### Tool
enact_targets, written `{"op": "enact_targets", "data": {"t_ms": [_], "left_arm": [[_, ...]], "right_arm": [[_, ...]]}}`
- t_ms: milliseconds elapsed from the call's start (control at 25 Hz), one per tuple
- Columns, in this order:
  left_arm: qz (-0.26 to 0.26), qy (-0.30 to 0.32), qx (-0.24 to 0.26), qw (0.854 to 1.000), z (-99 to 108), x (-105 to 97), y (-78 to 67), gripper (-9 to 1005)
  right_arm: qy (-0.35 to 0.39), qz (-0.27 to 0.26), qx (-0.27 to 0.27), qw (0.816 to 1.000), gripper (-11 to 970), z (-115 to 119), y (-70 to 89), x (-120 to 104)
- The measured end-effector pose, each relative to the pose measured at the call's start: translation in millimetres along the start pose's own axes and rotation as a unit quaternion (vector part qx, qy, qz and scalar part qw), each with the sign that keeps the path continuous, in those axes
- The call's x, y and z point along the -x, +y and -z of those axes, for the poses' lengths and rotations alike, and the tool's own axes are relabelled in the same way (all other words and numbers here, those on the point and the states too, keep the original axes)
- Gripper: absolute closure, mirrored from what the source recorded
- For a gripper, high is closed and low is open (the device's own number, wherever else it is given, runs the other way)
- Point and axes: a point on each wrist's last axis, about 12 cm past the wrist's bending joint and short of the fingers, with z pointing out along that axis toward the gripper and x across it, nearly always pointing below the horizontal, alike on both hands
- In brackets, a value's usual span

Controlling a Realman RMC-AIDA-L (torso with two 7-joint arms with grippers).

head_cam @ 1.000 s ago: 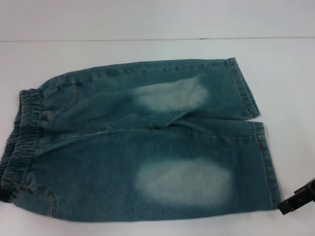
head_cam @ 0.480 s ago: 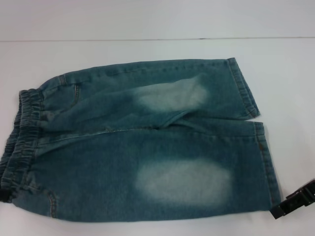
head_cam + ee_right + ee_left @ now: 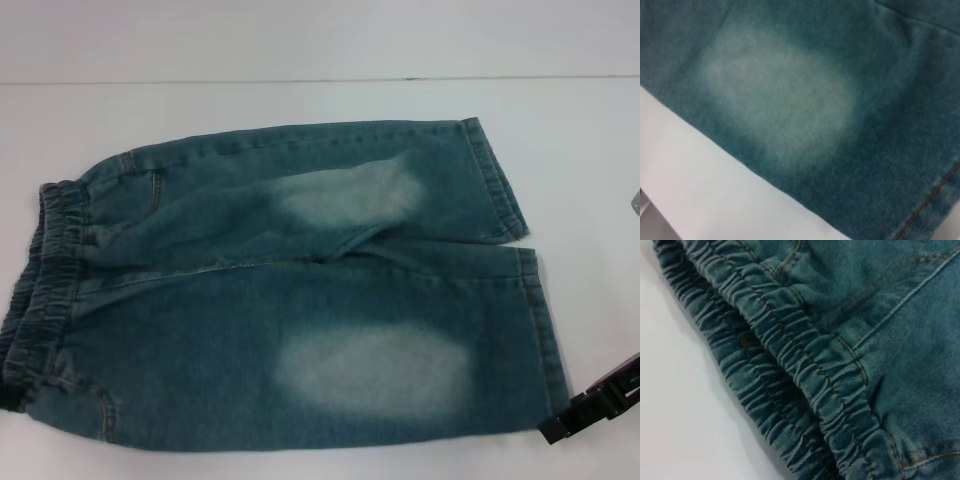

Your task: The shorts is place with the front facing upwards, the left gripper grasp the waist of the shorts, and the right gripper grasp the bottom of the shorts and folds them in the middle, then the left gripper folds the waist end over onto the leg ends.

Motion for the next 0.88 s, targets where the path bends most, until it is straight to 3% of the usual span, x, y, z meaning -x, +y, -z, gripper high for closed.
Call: {"op": "enact_targets", "data": {"t_ms": [400, 880], "left_arm": [[0.0, 0.0, -0.001, 1.0, -0.7, 0.1, -0.6, 916], [0.0, 0.0, -0.002, 1.0, -0.8, 0.2, -1.0, 913]], "right_arm": [[-0.007, -0.002, -0.003, 1.0, 444, 0.0, -2.3, 0.9], [-0.004, -0.003, -0.009, 1.0, 642, -6.5, -5.4, 3.6]]}}
